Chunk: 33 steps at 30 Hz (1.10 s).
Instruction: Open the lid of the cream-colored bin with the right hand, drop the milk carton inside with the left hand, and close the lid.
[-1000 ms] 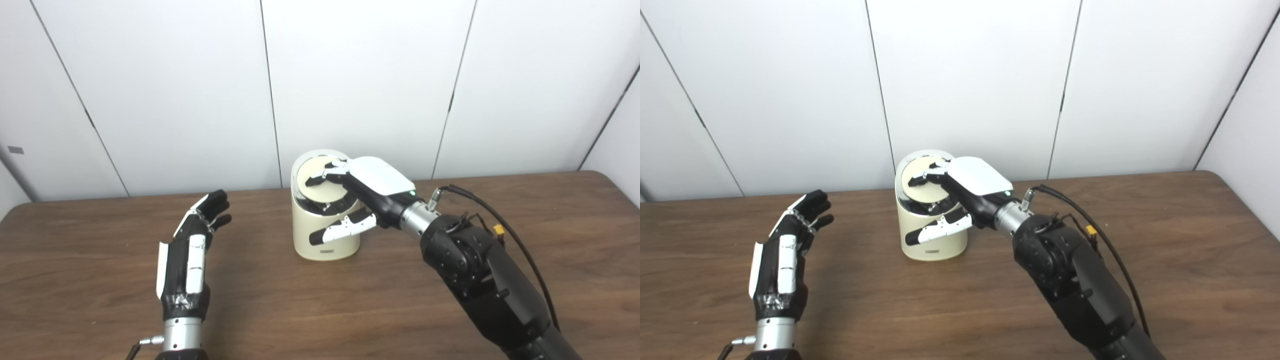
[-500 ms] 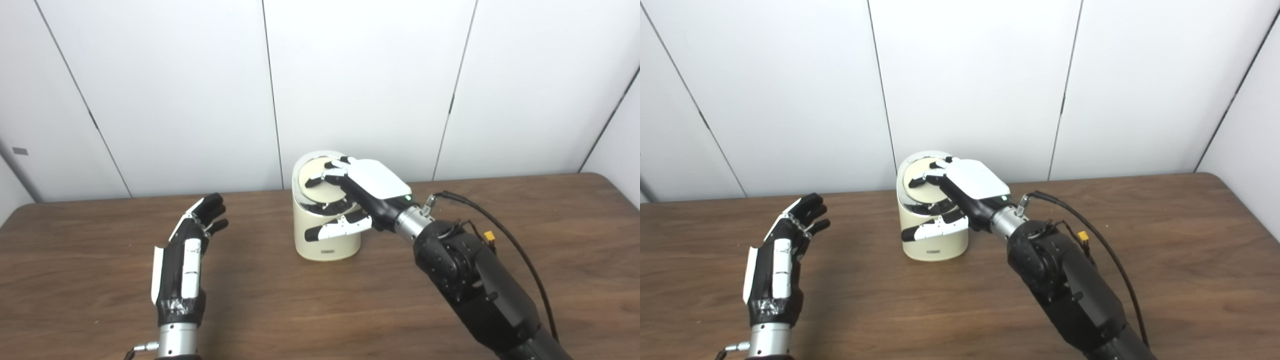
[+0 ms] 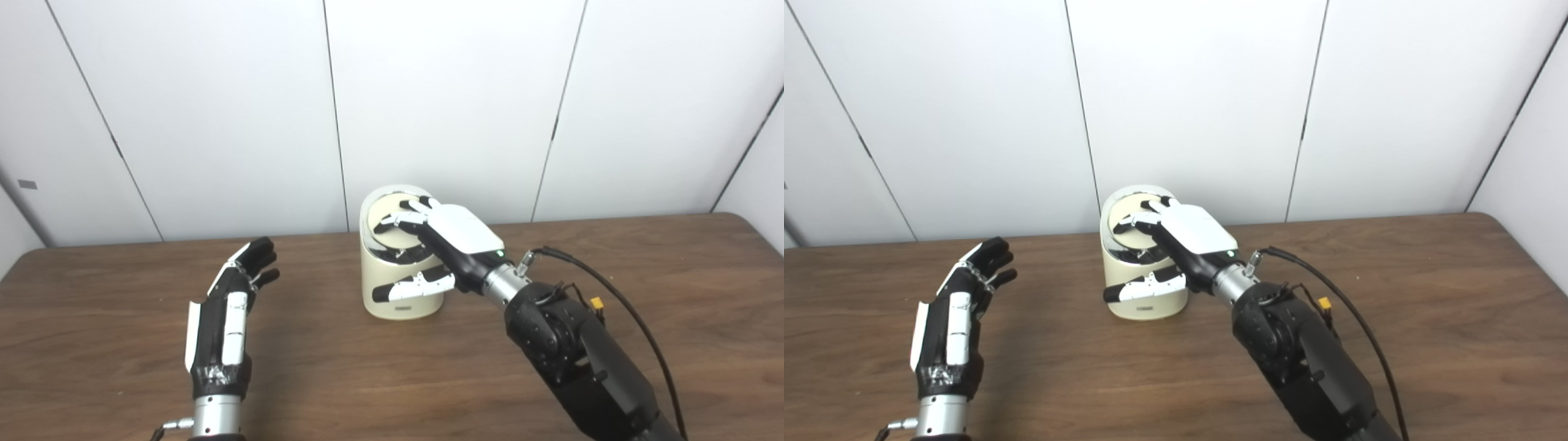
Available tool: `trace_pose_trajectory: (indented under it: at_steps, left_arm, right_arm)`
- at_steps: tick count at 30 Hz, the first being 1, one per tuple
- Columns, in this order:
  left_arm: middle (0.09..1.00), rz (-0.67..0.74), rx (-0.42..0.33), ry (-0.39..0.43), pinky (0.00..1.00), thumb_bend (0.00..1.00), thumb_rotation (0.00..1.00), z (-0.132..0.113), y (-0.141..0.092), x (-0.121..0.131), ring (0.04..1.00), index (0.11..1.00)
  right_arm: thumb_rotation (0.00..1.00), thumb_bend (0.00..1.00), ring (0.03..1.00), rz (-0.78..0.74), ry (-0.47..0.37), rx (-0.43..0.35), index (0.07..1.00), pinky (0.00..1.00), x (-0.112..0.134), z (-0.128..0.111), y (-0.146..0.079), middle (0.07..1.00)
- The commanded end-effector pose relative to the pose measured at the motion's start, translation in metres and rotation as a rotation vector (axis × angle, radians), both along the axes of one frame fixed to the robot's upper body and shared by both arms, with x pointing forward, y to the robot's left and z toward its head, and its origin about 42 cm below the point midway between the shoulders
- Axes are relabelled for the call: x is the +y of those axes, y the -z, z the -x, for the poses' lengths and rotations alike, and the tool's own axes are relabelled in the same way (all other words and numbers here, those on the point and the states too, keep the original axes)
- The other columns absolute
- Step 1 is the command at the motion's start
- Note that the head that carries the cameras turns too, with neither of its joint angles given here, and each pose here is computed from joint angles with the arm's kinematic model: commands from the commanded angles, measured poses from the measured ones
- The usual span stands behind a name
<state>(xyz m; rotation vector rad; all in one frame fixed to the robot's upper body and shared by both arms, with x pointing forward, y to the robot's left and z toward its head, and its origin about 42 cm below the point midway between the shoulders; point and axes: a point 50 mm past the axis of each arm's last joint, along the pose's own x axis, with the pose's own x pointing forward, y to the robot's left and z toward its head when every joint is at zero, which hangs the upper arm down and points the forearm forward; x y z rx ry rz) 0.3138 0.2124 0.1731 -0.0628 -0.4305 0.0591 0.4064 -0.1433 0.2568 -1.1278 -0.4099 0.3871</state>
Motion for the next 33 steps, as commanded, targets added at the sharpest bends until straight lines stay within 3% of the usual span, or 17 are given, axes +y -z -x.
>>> trace_pose_trajectory:
  at_steps: [1, 6, 10, 14, 17, 19, 22, 25, 29, 33]
  left_arm:
    - [0.831, -0.015, -0.065, 0.003, 0.77, 0.65, 0.89, -0.006, -0.015, -0.002, 0.834, 0.825]
    - [0.829, -0.012, -0.069, 0.003, 0.77, 0.65, 0.89, -0.008, -0.015, -0.003, 0.829, 0.824]
    - [0.827, -0.012, -0.07, 0.002, 0.77, 0.66, 0.89, -0.009, -0.014, -0.003, 0.826, 0.823]
    - [0.826, -0.016, -0.07, -0.001, 0.77, 0.67, 0.89, -0.01, -0.014, -0.004, 0.83, 0.822]
    - [0.825, -0.02, -0.073, -0.004, 0.76, 0.66, 0.9, -0.009, -0.014, -0.005, 0.826, 0.821]
    - [0.825, -0.022, -0.075, -0.007, 0.76, 0.65, 0.91, -0.009, -0.014, -0.006, 0.824, 0.82]
    - [0.826, -0.017, -0.074, -0.007, 0.76, 0.65, 0.9, -0.008, -0.014, -0.005, 0.823, 0.82]
    - [0.825, -0.011, -0.071, -0.005, 0.77, 0.64, 0.9, -0.008, -0.014, -0.005, 0.824, 0.819]
    - [0.826, -0.012, -0.069, -0.004, 0.77, 0.65, 0.9, -0.007, -0.015, -0.004, 0.827, 0.82]
    - [0.821, -0.034, -0.057, -0.028, 0.77, 0.59, 0.89, -0.006, -0.014, -0.002, 0.821, 0.815]
  right_arm:
    - [0.79, 0.8, 0.923, 0.06, 0.076, 0.173, 0.783, 1.0, -0.021, -0.001, 0.036, 0.822]
    - [0.76, 0.79, 0.936, -0.051, 0.025, 0.055, 0.854, 0.98, -0.015, 0.009, 0.002, 0.87]
    - [0.7, 0.74, 0.967, -0.172, -0.008, -0.122, 0.915, 0.96, -0.006, 0.02, -0.037, 0.911]
    - [0.74, 0.73, 0.984, -0.329, -0.021, -0.269, 0.933, 0.91, -0.006, 0.032, -0.071, 0.933]
    - [0.77, 0.72, 0.998, -0.398, -0.008, -0.337, 0.944, 0.95, -0.011, 0.039, -0.088, 0.959]
    - [0.79, 0.73, 0.958, -0.442, 0.009, -0.371, 0.935, 0.84, -0.015, 0.044, -0.093, 0.946]
    - [0.81, 0.77, 0.853, -0.515, 0.028, -0.368, 0.927, 0.66, -0.025, 0.05, -0.092, 0.929]
    - [0.82, 0.79, 0.829, -0.557, 0.041, -0.356, 0.923, 0.68, -0.034, 0.054, -0.085, 0.915]
    - [0.83, 0.74, 0.92, -0.585, 0.1, -0.357, 0.917, 0.82, -0.051, 0.059, -0.062, 0.923]
    - [0.81, 0.66, 0.857, -0.642, 0.121, -0.288, 0.899, 0.75, -0.072, 0.065, -0.024, 0.895]
